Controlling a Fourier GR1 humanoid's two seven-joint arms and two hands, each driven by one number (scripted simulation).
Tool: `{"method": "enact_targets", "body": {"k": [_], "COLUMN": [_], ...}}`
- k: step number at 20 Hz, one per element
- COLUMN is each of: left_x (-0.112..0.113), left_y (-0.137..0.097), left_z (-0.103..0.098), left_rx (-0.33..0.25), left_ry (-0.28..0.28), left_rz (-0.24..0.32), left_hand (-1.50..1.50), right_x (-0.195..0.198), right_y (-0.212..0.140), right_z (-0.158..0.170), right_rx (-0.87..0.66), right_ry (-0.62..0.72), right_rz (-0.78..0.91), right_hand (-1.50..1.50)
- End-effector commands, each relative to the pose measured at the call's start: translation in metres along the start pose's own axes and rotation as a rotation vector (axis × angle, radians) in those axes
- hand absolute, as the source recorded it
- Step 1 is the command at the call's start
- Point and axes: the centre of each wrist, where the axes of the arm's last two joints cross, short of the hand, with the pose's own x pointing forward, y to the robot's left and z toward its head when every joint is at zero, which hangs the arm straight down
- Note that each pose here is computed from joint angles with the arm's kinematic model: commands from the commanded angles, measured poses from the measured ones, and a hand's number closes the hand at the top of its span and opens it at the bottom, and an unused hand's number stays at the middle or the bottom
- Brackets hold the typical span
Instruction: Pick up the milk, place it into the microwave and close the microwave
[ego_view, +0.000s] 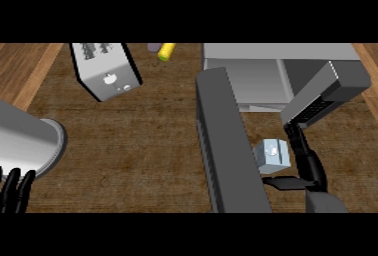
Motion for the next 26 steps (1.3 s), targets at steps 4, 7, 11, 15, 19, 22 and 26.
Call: {"method": "enact_targets", "body": {"k": [4, 7, 11, 15, 19, 22, 26], "left_x": [0.006, -0.010, -0.007, -0.017, -0.010, -0.021, -0.010], "left_y": [0.001, 0.012, 0.022, 0.010, 0.020, 0.014, 0.018], "left_z": [0.003, 0.001, 0.007, 0.014, 0.000, -0.002, 0.005], "left_rx": [0.013, 0.018, 0.029, -0.002, 0.010, -0.003, -0.008], "left_ry": [0.012, 0.009, 0.014, 0.014, 0.030, 0.027, 0.019], "left_rz": [-0.002, -0.004, -0.005, 0.025, 0.020, 0.025, 0.031], "left_hand": [-1.50, -1.50, -1.50, -1.50, -1.50, -1.50, -1.50], "right_x": [-0.010, -0.009, 0.001, 0.013, 0.014, 0.012, 0.019], "right_y": [0.007, 0.021, 0.012, 0.025, 0.002, -0.042, -0.053], "right_z": [0.013, -0.009, -0.005, -0.013, -0.018, -0.023, -0.039], "right_rx": [0.301, 0.260, 0.101, 0.040, 0.035, -0.028, 0.020], "right_ry": [-0.014, -0.097, -0.197, -0.209, -0.238, -0.255, -0.272], "right_rz": [-0.282, -0.303, -0.054, -0.131, -0.135, -0.128, -0.124], "right_hand": [-1.50, 1.50, 1.50, 1.50, 1.50, 1.50, 1.50]}}
